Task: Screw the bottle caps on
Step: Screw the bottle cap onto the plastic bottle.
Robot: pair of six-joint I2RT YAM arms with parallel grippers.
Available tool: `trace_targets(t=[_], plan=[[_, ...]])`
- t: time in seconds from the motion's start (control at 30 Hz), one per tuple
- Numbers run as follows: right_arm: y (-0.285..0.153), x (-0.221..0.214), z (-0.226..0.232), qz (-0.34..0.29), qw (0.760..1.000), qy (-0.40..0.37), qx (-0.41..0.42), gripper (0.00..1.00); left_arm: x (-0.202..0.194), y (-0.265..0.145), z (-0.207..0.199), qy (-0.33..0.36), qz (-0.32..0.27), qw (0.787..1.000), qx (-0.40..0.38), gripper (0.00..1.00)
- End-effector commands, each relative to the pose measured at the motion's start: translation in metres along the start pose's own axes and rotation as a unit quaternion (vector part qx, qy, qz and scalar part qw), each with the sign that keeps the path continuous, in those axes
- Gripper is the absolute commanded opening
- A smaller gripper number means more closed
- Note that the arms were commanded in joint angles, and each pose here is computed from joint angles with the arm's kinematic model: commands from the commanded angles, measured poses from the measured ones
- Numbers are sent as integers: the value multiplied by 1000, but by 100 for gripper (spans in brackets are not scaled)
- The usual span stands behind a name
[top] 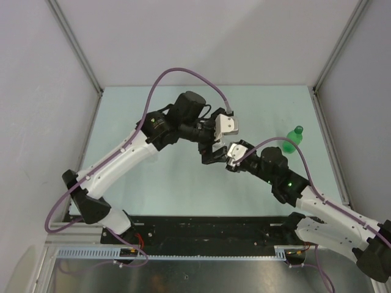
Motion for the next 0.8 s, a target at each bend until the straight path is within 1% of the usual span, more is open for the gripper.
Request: trace_targets(t=[0.0, 0.2, 0.33, 0.57, 0.77], plan=[[-3, 27, -13, -65, 997, 17, -31, 0, 27, -25, 5, -6, -44, 996, 76, 99], [-6, 28, -17, -69, 995, 40, -64, 0, 29, -31, 11, -28, -38, 990, 135, 100], [-10, 30, -16, -85, 993, 52, -64, 0, 29, -36, 14, -41, -35, 983, 177, 100], [-15, 28, -13, -99, 991, 68, -66, 0, 32, -51, 5, -48, -61, 978, 194, 99], [-19, 24, -19, -94, 983, 100, -123, 0, 27, -61, -5, -55, -72, 974, 208, 99]])
Point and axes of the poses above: each gripper's point midway between its finger pads, its own y axis out along the fingers, its own z axis along the line the jaws close on, x = y × z, the point moved 10 cm from there along -y, back along the fingers, and after that the axes turned 8 degrees about y, right-handed, at the moved point
